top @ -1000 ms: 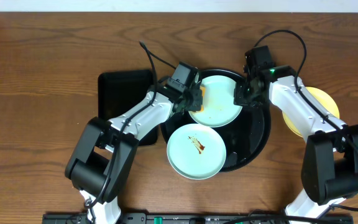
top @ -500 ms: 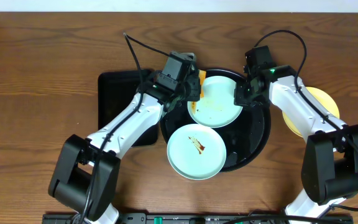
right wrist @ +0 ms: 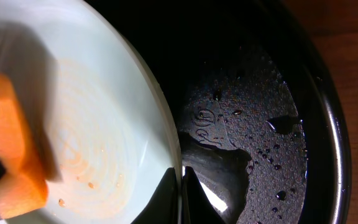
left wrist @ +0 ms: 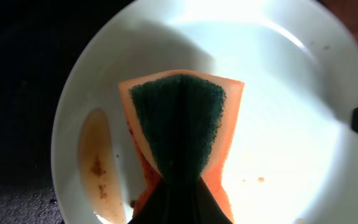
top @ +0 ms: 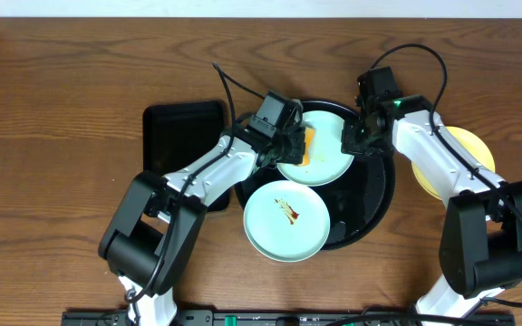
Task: Clean dirty plates on tray and stack at the side
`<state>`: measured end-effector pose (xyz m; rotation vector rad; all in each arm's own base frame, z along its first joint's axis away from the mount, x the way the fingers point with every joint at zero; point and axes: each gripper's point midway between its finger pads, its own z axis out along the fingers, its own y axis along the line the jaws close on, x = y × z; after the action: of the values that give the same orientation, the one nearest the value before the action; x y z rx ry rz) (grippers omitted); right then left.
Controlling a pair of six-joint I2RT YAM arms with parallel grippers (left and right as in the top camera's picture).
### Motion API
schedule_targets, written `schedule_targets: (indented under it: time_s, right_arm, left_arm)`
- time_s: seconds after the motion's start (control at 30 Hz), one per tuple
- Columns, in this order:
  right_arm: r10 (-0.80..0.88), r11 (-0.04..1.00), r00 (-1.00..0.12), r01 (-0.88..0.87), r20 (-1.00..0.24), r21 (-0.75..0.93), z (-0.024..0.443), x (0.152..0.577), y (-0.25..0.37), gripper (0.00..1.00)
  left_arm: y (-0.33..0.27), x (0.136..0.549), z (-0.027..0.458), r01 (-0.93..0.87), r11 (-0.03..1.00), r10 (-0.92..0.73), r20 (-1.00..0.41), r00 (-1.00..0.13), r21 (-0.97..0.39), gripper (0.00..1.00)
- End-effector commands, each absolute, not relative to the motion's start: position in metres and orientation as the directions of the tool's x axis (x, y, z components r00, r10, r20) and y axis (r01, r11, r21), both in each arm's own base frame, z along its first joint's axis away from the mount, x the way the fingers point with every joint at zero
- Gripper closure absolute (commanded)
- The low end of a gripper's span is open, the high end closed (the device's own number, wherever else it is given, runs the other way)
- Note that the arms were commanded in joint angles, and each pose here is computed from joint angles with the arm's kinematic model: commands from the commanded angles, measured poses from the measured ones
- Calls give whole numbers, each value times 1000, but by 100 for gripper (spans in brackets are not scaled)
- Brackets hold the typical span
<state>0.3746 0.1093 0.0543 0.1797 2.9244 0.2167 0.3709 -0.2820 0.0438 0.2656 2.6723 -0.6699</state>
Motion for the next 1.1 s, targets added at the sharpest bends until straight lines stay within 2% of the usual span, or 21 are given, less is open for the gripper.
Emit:
schedule_targets:
  time_s: [0.0,0.17,0.37,0.73,0.9,1.07]
  right_arm:
    - [136,981,-969,103,-207,163,62,375,112,99]
    - [136,982,-970,104,-201,161,61,374,111,99]
    - [135,982,-970,104,-201,160,61,374,111,99]
    - [136,983,-970,107,-203,148,61,374,109,99]
    - [132,988,-966,110,-223,108,61,376,102,99]
    - [46,996,-960,23,-275,89,65,386,102,99]
  left_arm:
    - [-278,371,36,290,866,119,-395,-911,-407,92]
    - [-255,381,28,245,907,96,-398,-912,-344,92]
    - [-243,387,29,214,914,68,-388,-919,-345,92]
    - [-229,393,108,235,878,2,-489,-873,-417,92]
    - [-204,383,123,183,893,-29,-459,-888,-411,92]
    - [-168,368,127,87,915,-79,-386,-919,-394,92]
